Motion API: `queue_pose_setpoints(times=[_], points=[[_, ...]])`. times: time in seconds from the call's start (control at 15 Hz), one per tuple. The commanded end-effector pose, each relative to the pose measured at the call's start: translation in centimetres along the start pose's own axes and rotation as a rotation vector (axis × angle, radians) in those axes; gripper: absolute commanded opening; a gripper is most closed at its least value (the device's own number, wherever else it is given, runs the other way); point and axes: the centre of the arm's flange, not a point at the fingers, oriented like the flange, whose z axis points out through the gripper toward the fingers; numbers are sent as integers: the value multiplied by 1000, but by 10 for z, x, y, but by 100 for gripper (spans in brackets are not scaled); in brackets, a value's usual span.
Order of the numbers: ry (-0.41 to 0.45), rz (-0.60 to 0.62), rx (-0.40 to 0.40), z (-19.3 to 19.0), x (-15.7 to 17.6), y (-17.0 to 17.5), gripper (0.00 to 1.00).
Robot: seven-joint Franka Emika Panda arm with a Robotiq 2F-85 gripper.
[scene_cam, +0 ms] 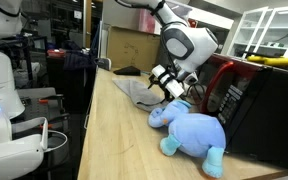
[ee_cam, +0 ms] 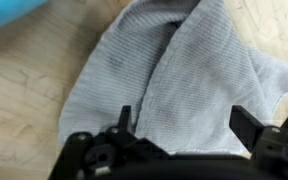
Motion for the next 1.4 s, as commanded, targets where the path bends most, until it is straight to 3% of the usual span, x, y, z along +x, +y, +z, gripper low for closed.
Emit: queue_pose_setpoints(times=[0.0, 0.6, 1.0, 1.33], points=[[9, 10, 2, 6, -11, -25, 100], [73, 48, 2, 48, 10, -34, 100], [156, 73, 16, 40, 40, -38, 100], [163, 90, -15, 24, 42, -22, 100]])
